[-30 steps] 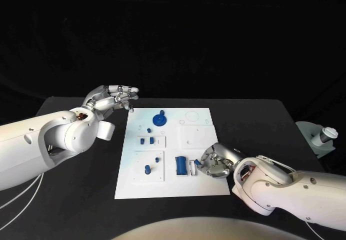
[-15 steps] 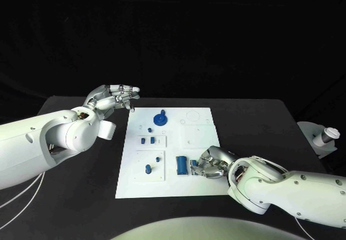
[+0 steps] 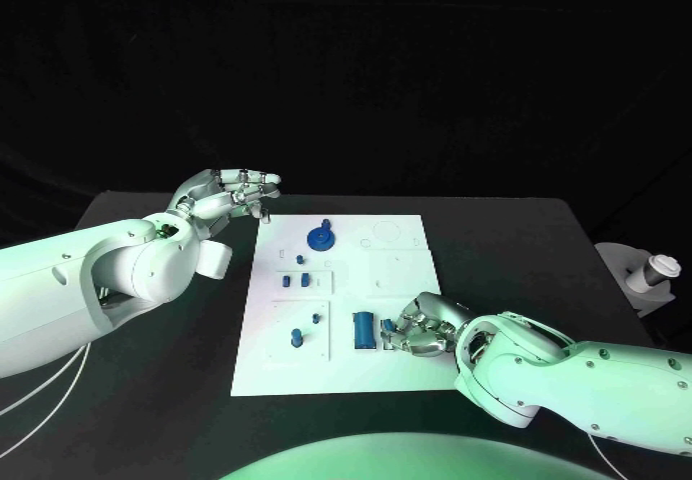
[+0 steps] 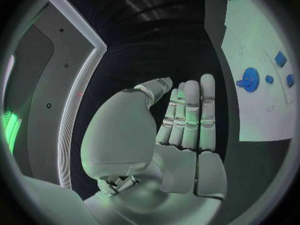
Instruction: Assemble the parts on the task board
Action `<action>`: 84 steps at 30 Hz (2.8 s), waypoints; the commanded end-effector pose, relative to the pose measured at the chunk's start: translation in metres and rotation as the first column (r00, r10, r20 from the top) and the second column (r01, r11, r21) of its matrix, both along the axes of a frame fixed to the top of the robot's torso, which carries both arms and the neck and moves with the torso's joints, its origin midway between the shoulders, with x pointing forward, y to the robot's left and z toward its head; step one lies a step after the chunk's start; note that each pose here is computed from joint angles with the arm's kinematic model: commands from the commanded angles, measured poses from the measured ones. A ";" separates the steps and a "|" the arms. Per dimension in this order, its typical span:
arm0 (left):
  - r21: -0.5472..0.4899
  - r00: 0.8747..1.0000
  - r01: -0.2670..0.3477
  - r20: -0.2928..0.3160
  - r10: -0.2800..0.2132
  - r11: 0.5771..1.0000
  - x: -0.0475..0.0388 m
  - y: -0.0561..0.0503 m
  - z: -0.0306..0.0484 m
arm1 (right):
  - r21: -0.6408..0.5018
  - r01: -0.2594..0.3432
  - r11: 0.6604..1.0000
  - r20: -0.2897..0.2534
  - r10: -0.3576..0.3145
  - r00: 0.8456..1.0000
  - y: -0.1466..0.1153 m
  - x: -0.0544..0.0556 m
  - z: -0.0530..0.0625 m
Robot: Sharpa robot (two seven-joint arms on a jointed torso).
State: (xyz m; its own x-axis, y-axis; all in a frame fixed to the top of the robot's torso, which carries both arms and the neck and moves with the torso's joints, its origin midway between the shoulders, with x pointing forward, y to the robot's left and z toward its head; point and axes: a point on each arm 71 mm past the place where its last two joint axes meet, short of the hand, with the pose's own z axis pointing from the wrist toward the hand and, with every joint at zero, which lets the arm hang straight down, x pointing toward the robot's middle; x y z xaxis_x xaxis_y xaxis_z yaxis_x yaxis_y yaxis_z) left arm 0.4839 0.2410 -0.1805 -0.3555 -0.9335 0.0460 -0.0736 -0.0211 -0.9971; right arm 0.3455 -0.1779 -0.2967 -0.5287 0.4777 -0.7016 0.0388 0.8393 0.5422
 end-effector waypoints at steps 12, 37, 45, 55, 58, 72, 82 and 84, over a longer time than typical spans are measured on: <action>-0.007 1.000 0.019 0.001 -0.019 1.000 -0.0008 -0.002 0.0009 | -0.010 -0.040 0.999 0.005 0.040 0.999 0.004 -0.002 0.001; -0.005 1.000 0.016 0.000 -0.016 1.000 -0.0007 -0.001 0.0008 | -0.010 -0.047 0.999 0.058 0.047 0.997 -0.001 -0.007 0.009; -0.004 1.000 0.016 0.000 -0.016 1.000 -0.0007 0.000 0.0007 | -0.033 -0.059 0.998 0.050 0.060 0.997 -0.008 -0.007 0.008; -0.003 1.000 0.015 -0.001 -0.015 1.000 -0.0006 0.000 0.0006 | -0.048 -0.099 0.994 0.026 0.100 0.995 -0.011 -0.010 0.007; -0.003 1.000 0.015 -0.001 -0.015 1.000 -0.0006 0.000 0.0005 | -0.049 -0.101 0.994 0.025 0.102 0.994 -0.012 -0.009 0.007; -0.002 1.000 0.015 -0.002 -0.015 1.000 -0.0006 0.000 0.0004 | -0.052 -0.095 0.994 0.022 0.096 0.995 -0.011 -0.006 0.004; -0.001 1.000 0.016 -0.005 -0.016 1.000 -0.0006 0.000 0.0001 | -0.050 -0.077 0.996 0.036 0.079 0.996 -0.013 -0.003 0.003; -0.001 1.000 0.015 -0.005 -0.015 1.000 -0.0005 0.001 0.0001 | -0.049 -0.076 0.996 0.038 0.078 0.996 -0.013 -0.003 0.003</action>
State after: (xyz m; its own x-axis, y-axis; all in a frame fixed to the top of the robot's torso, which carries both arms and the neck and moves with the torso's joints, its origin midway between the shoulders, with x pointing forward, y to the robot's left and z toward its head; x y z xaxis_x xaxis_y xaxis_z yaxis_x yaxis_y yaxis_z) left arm 0.4837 0.2432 -0.1812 -0.3537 -0.9343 0.0446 -0.0818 -0.0166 -0.9965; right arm 0.3435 -0.1915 -0.2935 -0.5306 0.4114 -0.7411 -0.0415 0.8607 0.5074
